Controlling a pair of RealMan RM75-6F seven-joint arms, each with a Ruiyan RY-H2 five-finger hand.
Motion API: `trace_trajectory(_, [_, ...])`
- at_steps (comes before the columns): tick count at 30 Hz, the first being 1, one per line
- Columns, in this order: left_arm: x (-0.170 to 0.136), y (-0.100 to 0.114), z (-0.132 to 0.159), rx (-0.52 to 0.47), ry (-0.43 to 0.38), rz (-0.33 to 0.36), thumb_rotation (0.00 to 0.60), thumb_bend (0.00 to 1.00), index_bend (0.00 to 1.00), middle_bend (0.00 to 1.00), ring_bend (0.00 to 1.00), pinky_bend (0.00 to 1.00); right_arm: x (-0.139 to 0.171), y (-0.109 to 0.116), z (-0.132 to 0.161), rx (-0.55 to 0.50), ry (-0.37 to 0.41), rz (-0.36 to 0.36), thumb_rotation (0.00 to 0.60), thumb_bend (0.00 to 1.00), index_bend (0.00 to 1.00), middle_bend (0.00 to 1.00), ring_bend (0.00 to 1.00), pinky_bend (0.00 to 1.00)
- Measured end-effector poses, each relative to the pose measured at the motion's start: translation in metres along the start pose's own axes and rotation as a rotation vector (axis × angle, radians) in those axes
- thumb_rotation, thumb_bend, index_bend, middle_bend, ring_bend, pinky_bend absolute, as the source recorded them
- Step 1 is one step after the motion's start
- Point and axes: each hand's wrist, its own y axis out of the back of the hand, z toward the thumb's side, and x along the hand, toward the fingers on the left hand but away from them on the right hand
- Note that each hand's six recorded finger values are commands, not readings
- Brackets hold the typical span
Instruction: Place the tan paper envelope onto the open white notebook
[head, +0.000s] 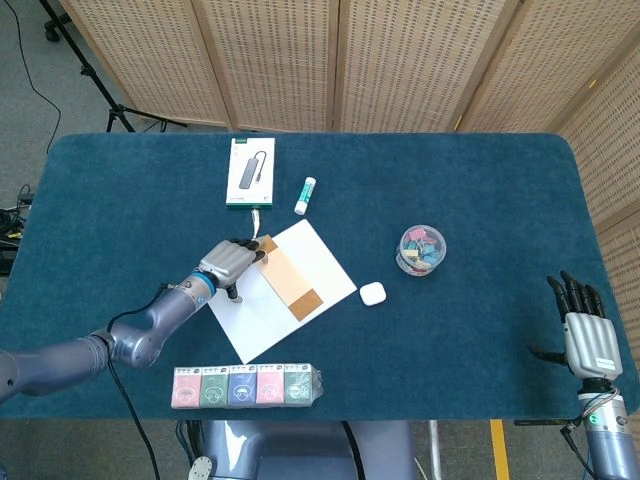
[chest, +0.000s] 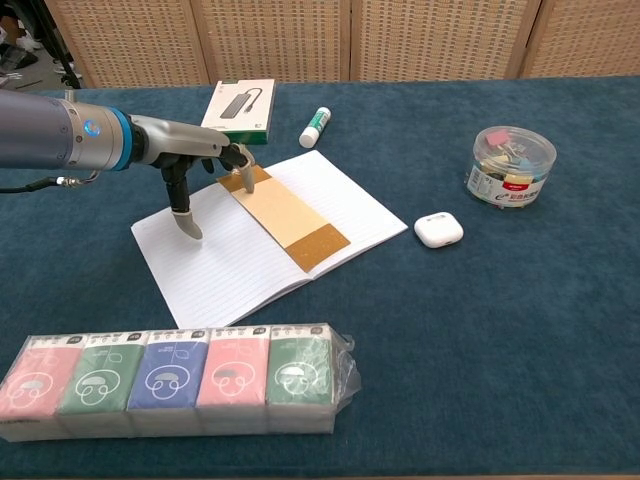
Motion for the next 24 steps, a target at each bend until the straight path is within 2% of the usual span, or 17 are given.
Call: trace_trajectory(24, [0.002,-0.002,0.012,0.039,-0.019,-0.017,0.600,0.12,0.26,0.06,0.11,0.17,0.000,0.002,-0.002,-0.005,-0.005,-0.003,0.600,0.00,0.00,0.00,0.00,0.00])
